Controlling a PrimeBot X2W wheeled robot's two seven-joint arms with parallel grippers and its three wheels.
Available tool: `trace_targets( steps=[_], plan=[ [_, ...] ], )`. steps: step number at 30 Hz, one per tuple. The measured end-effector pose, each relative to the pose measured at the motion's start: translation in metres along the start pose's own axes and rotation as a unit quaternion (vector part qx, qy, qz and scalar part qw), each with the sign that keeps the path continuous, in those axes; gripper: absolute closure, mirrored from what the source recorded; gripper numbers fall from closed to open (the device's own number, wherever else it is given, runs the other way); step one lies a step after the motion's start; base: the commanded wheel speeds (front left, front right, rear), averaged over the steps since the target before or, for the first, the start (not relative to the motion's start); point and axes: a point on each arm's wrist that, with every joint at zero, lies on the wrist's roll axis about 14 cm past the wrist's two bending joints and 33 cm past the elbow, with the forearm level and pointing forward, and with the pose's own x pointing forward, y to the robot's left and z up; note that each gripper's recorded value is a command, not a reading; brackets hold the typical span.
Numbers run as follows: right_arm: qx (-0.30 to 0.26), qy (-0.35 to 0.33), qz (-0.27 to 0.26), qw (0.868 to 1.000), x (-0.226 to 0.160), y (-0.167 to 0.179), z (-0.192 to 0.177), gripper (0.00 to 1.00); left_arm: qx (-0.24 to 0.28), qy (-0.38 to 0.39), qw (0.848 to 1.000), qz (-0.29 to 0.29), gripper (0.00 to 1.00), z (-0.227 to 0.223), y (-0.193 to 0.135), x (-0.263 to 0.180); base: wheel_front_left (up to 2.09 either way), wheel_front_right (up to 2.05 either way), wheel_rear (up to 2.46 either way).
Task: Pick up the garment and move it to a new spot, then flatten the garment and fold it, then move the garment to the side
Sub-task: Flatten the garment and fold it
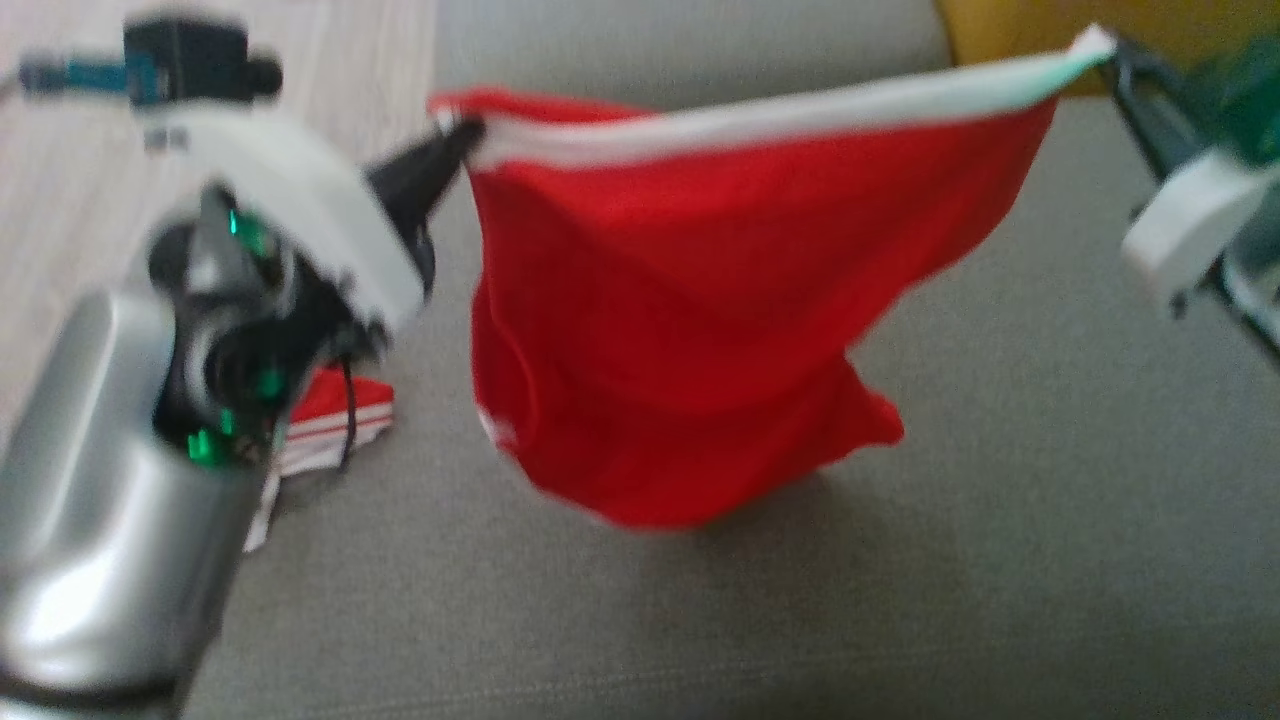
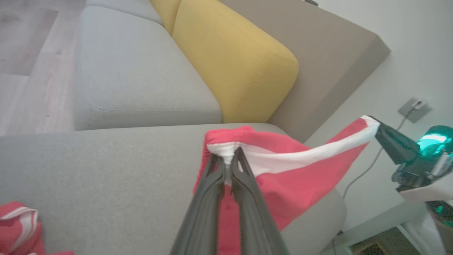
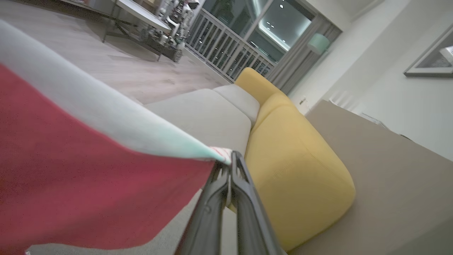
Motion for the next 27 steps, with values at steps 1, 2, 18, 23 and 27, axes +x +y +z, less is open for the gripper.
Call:
trace_targets(
  steps=[1,2,18,23,27],
  plan=[
    [-0.003,0.006,0.008,1.0,0.008,-0.001,-0.004,1.0,0.005,0.009,1.0,0.009,1.0,0.0,0.006,0.01,0.0,0.0,0.0],
    [0.0,0.009,0.014,1.0,0.017,-0.002,-0.005,1.0,0.012,0.014,1.0,0.018,1.0,0.003,0.012,0.021,0.0,0.0,0.0],
    [0.039,-0.129,-0.097,0.986,0.207,-0.089,-0.029,1.0,0.123,-0.186,0.973,0.067,1.0,0.09,0.082,0.242,0.0,0.0,0.0],
    [0.08,-0.018,-0.044,0.996,0.205,-0.018,-0.126,1.0,0.099,-0.09,0.988,0.082,1.0,-0.011,0.118,0.26,0.0,0.0,0.0],
    [0.101,0.063,0.017,0.993,0.172,0.045,-0.185,1.0,0.101,-0.012,0.991,0.089,1.0,-0.081,0.134,0.239,0.0,0.0,0.0]
  ],
)
